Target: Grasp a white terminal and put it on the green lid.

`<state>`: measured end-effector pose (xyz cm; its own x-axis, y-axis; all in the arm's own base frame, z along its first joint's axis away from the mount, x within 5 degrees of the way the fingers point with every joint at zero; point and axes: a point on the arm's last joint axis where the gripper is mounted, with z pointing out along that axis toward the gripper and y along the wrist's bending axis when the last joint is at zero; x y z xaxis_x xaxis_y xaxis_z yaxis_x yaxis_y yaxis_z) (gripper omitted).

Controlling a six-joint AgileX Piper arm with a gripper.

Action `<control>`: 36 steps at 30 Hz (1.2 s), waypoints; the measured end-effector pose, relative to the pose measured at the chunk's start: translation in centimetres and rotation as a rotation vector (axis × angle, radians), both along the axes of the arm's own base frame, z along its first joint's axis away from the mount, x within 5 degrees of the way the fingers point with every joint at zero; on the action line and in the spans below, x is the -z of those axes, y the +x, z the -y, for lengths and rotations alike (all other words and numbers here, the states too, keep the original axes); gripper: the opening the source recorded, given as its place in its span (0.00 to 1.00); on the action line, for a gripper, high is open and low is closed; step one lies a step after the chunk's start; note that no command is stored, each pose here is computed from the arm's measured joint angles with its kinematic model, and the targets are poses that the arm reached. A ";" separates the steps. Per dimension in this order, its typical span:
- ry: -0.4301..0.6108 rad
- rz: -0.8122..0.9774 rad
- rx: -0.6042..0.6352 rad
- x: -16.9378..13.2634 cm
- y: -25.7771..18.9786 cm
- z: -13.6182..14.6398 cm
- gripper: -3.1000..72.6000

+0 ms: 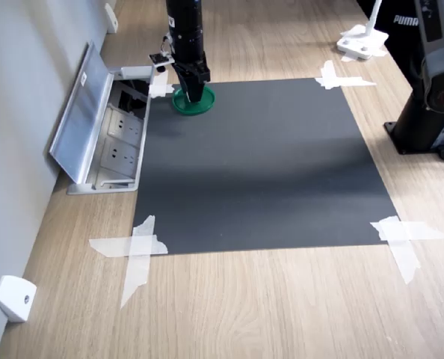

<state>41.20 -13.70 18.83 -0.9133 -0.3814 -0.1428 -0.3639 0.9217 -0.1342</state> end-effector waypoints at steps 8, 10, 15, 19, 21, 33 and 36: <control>-0.014 0.076 0.004 -3.0 -0.4 -0.2 0.78; -0.020 0.097 0.006 -4.3 -0.8 -0.4 0.78; -0.037 0.196 0.019 -8.9 -3.5 -1.3 0.72; -0.055 0.285 0.027 -11.1 -6.9 -2.5 0.54; -0.053 0.314 0.035 -11.3 -8.8 -3.2 0.38; -0.010 0.663 0.235 -11.5 -20.6 -7.3 0.03; 0.027 0.780 0.342 -10.6 -22.9 -8.0 0.03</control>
